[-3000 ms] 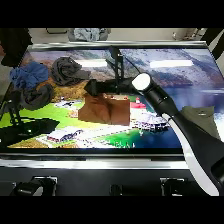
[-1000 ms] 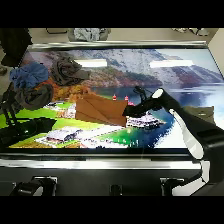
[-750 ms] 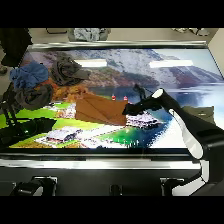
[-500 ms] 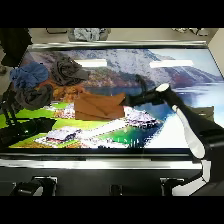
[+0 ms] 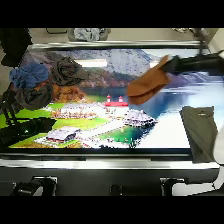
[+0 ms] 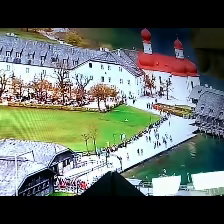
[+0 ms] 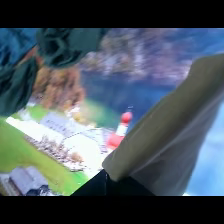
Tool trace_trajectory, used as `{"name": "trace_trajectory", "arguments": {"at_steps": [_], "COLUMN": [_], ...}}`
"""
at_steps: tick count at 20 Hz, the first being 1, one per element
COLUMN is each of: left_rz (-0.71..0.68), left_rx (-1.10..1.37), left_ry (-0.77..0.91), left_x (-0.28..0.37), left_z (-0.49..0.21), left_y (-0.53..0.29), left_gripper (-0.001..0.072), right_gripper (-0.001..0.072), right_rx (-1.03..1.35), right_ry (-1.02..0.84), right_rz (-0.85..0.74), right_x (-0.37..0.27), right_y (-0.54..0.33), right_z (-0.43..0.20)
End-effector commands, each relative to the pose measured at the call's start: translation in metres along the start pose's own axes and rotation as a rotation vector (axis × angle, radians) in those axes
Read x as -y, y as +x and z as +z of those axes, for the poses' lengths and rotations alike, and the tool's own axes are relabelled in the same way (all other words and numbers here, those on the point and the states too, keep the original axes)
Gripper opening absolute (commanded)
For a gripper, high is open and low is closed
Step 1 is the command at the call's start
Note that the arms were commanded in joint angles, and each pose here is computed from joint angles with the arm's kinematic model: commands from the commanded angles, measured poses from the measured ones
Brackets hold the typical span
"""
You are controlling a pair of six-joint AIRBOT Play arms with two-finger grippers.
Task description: Fold the shirts.
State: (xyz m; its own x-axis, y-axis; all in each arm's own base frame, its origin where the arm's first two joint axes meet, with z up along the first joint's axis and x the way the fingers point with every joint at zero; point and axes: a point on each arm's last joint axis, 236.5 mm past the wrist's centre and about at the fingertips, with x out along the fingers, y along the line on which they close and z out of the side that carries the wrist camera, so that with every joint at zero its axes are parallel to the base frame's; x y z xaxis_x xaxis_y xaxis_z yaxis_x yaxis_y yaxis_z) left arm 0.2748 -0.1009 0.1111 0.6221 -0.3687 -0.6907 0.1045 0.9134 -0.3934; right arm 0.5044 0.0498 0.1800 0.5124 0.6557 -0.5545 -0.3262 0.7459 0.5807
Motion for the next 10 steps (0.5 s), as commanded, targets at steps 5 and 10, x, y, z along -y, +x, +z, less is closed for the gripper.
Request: {"name": "trace_trajectory", "arguments": {"at_steps": [5,10], "left_rz": [0.0,0.0], "left_rx": [0.0,0.0], "left_ry": [0.0,0.0], "left_x": [0.0,0.0], "left_z": [0.0,0.0], "left_y": [0.0,0.0], "left_gripper": [0.0026,0.0026], "right_gripper": [0.0045,0.0045], "right_rx": [0.08,0.135], "right_ry": [0.12,0.154], "right_rz": [-0.235,-0.37], "right_x": [0.093,0.138], "right_y": [-0.123,-0.163], "right_z": [-0.006,-0.009]}}
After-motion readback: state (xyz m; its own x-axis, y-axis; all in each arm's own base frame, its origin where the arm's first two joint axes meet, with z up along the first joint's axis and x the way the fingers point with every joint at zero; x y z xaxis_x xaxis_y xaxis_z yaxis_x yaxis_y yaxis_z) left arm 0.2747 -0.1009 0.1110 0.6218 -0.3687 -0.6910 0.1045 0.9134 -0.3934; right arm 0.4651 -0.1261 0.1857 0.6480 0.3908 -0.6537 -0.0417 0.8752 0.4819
